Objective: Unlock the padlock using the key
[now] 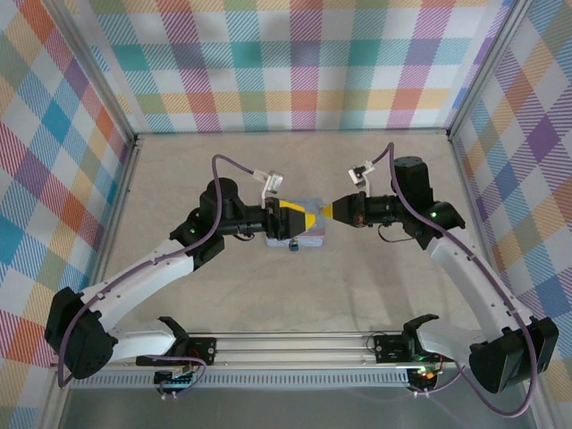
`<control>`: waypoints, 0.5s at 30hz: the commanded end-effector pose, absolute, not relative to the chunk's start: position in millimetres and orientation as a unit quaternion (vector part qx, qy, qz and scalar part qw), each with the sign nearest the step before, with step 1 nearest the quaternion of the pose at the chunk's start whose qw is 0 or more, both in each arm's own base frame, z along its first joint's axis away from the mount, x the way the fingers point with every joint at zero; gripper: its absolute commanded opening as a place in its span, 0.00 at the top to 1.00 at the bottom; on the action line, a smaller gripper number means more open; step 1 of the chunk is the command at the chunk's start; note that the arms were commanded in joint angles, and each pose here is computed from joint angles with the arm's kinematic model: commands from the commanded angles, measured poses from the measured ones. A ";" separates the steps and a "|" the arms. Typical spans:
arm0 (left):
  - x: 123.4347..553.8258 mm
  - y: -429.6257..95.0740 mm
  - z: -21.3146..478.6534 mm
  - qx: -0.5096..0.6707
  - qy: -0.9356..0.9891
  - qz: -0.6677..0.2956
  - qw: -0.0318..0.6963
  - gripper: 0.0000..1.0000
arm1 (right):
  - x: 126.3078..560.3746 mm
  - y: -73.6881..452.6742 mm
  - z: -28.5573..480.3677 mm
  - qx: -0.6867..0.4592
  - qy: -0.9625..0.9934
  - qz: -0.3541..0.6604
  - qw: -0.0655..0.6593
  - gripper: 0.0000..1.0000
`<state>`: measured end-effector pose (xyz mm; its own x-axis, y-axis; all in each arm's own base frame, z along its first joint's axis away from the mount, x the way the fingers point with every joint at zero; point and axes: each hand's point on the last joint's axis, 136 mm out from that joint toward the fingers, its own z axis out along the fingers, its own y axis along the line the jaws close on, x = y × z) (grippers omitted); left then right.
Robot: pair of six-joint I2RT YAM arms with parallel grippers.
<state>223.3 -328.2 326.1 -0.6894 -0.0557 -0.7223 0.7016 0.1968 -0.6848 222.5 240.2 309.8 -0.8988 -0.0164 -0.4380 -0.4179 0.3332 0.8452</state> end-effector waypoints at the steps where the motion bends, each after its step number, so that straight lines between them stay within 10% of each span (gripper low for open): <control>1: 213.1 -325.8 345.1 0.266 0.663 -0.611 0.341 0.07 | 213.3 249.4 332.5 -0.167 0.767 0.596 0.168 0.96; 15: 214.3 -338.9 350.9 0.280 0.643 -0.638 0.317 0.33 | 199.7 256.7 341.4 -0.192 0.742 0.624 0.151 0.94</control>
